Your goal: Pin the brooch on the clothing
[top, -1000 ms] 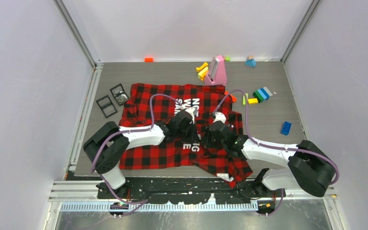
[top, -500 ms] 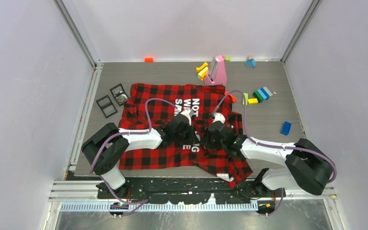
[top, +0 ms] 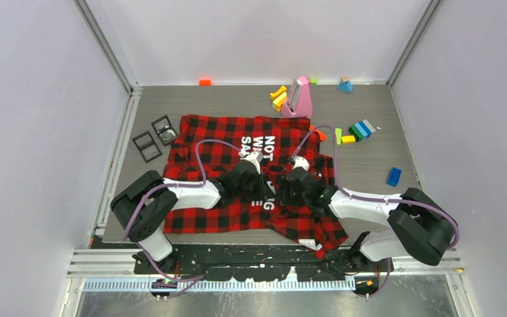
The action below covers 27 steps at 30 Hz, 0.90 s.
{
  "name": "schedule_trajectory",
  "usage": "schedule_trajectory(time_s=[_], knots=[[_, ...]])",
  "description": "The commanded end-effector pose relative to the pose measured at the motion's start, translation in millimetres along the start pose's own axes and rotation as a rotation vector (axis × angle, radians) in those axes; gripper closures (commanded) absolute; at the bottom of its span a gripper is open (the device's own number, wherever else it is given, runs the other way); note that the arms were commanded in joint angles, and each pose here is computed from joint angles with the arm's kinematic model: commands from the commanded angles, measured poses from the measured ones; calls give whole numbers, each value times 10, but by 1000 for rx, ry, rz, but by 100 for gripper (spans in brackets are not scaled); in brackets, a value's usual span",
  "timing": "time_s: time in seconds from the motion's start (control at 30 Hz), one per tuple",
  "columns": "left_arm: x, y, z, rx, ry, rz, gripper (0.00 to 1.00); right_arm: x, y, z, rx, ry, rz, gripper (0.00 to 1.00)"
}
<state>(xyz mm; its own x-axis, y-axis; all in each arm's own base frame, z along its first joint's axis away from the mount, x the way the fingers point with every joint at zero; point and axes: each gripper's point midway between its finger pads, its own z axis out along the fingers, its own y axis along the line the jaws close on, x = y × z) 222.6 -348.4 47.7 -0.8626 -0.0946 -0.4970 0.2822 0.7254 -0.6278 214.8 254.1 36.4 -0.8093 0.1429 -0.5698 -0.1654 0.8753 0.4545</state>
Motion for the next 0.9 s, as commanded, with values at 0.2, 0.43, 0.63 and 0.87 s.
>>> schedule_trajectory(time_s=[0.2,0.43,0.63,0.87], knots=[[-317,-339,-93,164,-108,-19,100,-195,202,-182,-45,-29,-14,81],[-269,-402,-156,250,-74,28,100,-629,156,-699,-34,-135,-62,44],[-334,-455,-218,292,-87,36,100,-701,-23,-827,-18,-170,-58,35],[-388,-504,-273,328,-99,46,100,-577,63,-743,-118,-150,-52,37]])
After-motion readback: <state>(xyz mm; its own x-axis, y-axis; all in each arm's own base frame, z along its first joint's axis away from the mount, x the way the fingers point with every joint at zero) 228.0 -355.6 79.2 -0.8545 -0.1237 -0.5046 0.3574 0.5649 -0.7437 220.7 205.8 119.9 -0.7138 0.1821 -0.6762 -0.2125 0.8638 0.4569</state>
